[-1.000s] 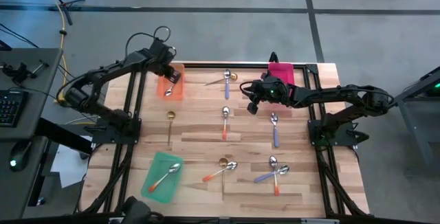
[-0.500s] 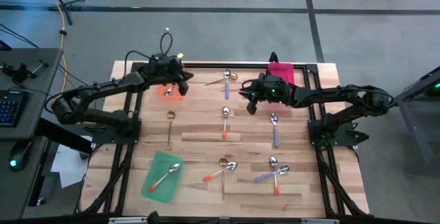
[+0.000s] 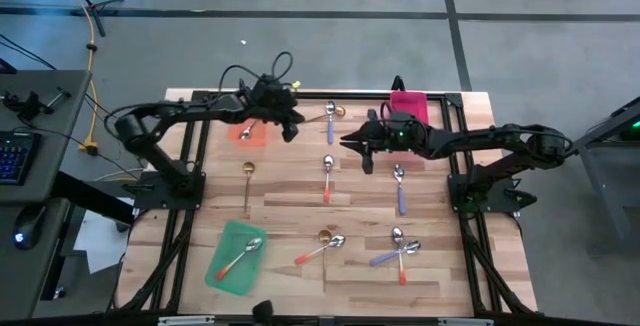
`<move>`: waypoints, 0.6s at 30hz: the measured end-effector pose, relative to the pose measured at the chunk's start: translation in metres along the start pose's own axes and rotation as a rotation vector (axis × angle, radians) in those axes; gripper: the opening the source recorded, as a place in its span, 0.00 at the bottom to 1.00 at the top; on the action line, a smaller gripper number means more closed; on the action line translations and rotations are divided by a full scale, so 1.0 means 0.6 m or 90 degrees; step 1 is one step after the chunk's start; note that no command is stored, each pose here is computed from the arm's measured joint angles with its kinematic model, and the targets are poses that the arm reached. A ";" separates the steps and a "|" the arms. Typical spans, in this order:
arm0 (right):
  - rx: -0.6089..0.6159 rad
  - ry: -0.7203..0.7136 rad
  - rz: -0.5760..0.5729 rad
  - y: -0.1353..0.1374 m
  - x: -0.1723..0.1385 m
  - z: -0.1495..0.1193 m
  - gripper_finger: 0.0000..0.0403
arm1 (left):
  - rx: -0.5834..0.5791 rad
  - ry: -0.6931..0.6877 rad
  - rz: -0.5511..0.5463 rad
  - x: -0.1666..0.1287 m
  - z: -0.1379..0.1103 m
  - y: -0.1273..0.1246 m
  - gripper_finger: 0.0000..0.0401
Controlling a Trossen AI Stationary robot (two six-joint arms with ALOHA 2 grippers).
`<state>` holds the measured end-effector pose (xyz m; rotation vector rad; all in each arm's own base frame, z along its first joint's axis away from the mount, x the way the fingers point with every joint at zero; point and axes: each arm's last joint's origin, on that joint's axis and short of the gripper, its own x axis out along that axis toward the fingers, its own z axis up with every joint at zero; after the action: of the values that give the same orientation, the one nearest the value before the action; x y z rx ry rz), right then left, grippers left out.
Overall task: Sort silverware by color (type)
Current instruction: Put the gold spoon into the pink bin
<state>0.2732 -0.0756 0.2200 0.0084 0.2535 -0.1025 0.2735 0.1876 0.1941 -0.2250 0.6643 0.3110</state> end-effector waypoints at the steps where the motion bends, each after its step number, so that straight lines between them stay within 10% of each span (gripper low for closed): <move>1: -0.004 -0.013 0.005 0.003 -0.001 -0.002 0.14 | -0.002 0.006 -0.002 0.008 0.003 0.002 0.12; 18: -0.015 -0.102 0.054 -0.002 -0.018 -0.022 0.14 | -0.008 0.126 0.036 0.126 -0.012 0.056 0.31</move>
<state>0.2593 -0.0757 0.2099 -0.0127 0.0945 -0.0159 0.3138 0.2325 0.1371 -0.2519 0.8650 0.3504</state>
